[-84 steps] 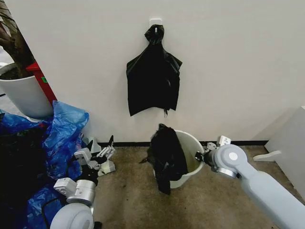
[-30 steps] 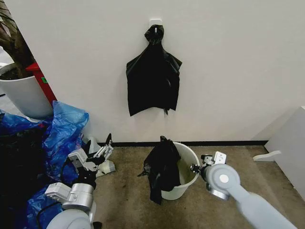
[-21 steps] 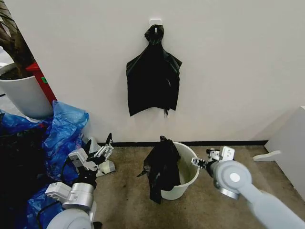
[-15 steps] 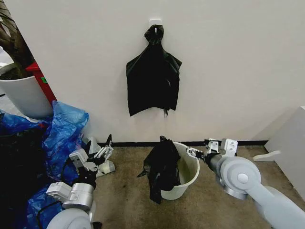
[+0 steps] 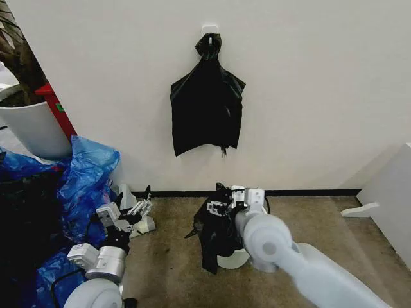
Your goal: Place the garbage bag over the trash bin.
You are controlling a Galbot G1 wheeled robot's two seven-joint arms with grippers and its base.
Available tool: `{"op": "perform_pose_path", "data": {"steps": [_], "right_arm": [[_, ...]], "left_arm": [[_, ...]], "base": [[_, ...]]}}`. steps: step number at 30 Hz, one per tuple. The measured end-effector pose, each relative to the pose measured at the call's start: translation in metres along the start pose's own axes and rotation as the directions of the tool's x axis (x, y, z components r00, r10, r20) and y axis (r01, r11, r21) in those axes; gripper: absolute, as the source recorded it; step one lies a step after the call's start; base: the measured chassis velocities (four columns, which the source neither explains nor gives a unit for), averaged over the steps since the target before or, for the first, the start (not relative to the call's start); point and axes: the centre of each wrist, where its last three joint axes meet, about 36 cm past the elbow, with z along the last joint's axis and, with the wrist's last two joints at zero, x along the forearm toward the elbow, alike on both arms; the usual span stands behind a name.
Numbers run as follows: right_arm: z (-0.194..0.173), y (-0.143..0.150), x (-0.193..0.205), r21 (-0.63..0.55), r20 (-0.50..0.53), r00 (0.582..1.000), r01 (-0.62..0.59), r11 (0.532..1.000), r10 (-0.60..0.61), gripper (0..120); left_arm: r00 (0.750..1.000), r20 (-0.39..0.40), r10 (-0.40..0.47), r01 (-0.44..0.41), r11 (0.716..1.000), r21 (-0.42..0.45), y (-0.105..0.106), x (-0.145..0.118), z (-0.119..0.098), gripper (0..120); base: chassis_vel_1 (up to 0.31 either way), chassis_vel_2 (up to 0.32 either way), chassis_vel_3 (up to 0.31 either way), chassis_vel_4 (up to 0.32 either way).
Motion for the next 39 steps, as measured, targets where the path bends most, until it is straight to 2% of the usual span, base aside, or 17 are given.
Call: {"op": "perform_pose_path", "data": {"steps": [6, 15, 24, 31, 36, 39], "right_arm": [[0.012, 0.008, 0.001, 0.034, -0.045, 0.999, -0.009, 0.999, 0.011, 100], [0.032, 0.012, -0.009, 0.087, -0.074, 0.991, -0.104, 0.991, 0.11, 100], [0.045, -0.025, -0.011, 0.188, -0.042, 0.976, -0.2, 0.962, 0.211, 100], [0.04, -0.05, 0.001, 0.179, -0.017, 0.972, -0.229, 0.957, 0.236, 100], [0.04, -0.06, 0.011, 0.148, -0.012, 0.975, -0.219, 0.964, 0.223, 100], [0.037, -0.062, 0.026, 0.098, 0.004, 0.985, -0.17, 0.981, 0.17, 100]], "left_arm": [[1.0, -0.008, 0.023, -0.023, 1.0, 0.0, -0.001, -0.002, 0.006, 100], [0.999, -0.014, 0.046, -0.046, 0.999, -0.006, -0.004, -0.006, 0.013, 100], [0.998, -0.012, 0.064, -0.064, 0.998, -0.009, -0.006, -0.007, 0.018, 100], [0.996, -0.029, 0.085, -0.086, 0.995, -0.055, -0.006, -0.008, 0.026, 100], [0.988, -0.094, 0.123, -0.134, 0.984, -0.121, -0.003, -0.011, 0.036, 100], [0.977, -0.154, 0.15, -0.172, 0.974, -0.145, -0.003, -0.019, 0.038, 100]], "base": [[0.0, 0.0, 0.0, 0.0], [0.0, 0.0, 0.0, 0.0], [0.0, 0.0, 0.0, 0.0], [0.0, 0.0, 0.0, 0.0], [0.0, 0.0, 0.0, 0.0], [0.0, 0.0, 0.0, 0.0]]}}
